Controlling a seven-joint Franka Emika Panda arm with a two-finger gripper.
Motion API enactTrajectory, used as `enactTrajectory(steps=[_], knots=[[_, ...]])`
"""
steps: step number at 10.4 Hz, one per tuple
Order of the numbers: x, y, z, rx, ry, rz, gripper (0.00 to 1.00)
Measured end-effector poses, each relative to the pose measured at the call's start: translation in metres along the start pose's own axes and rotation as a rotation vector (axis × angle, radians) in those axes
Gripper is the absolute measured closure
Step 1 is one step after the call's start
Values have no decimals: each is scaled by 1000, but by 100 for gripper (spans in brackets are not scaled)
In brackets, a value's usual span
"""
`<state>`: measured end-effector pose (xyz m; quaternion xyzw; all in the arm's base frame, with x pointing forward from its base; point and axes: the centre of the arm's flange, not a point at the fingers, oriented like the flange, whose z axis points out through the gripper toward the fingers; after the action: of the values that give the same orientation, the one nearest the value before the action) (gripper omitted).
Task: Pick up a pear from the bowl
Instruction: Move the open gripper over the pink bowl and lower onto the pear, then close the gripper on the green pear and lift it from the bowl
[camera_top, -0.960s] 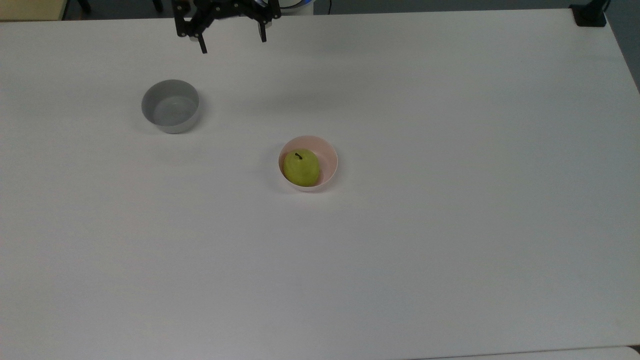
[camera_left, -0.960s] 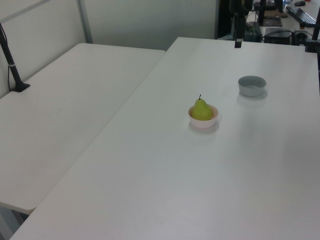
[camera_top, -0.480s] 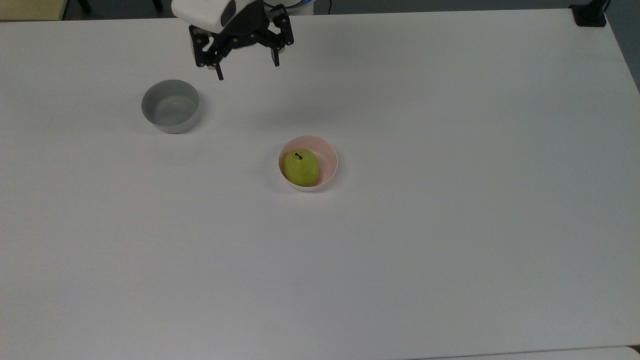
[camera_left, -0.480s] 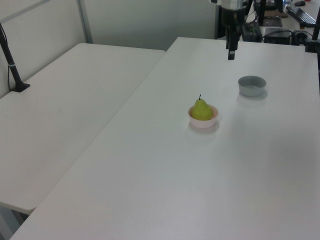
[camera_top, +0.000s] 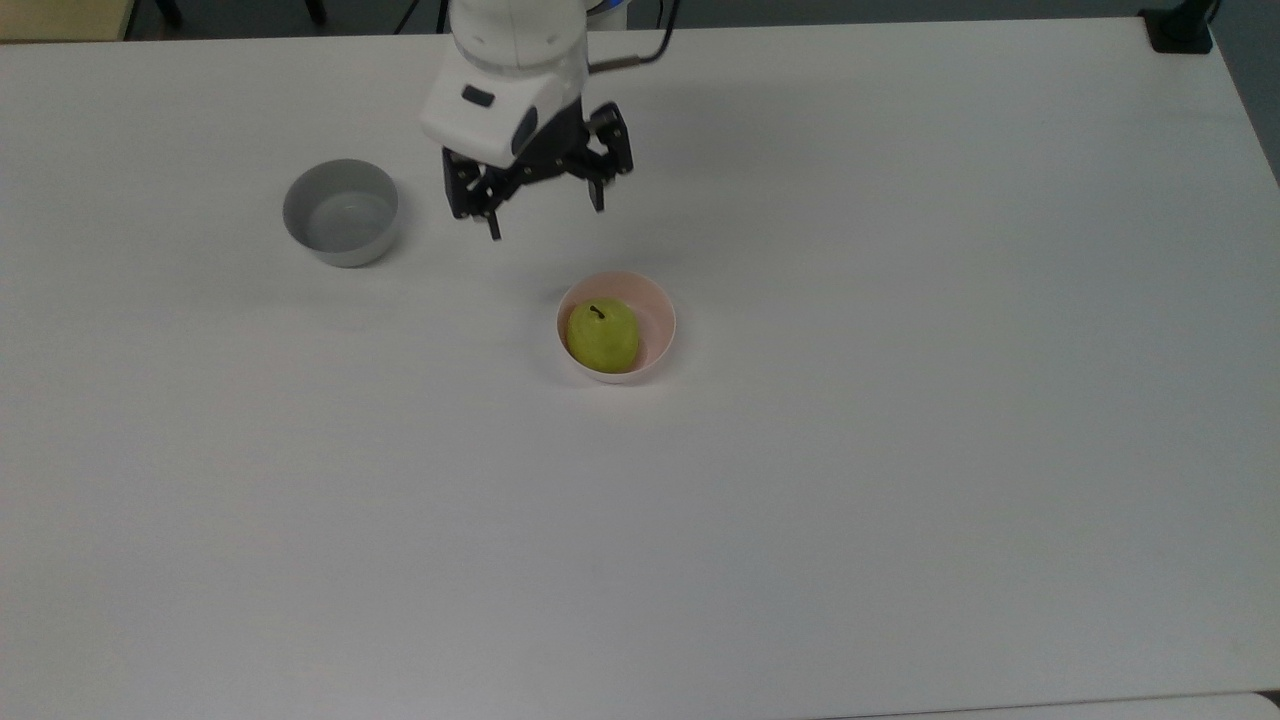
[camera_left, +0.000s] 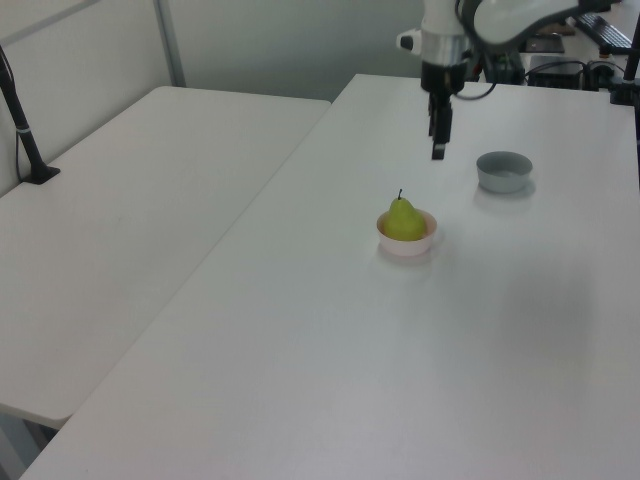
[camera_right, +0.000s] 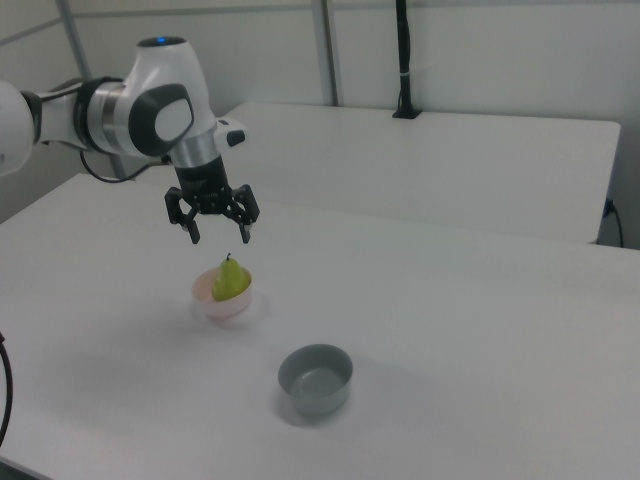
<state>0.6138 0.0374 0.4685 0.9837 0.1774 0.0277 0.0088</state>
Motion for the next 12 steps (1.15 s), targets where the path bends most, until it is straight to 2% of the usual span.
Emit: enactTrajectory(steps=[3,9,11,12], knots=[[18,-19,48,-3,46,48,0],[37,-30,91,-1,86,101,0],[39,-33,99,1,85,109,4],[39,-35,101,2,83,107,12]])
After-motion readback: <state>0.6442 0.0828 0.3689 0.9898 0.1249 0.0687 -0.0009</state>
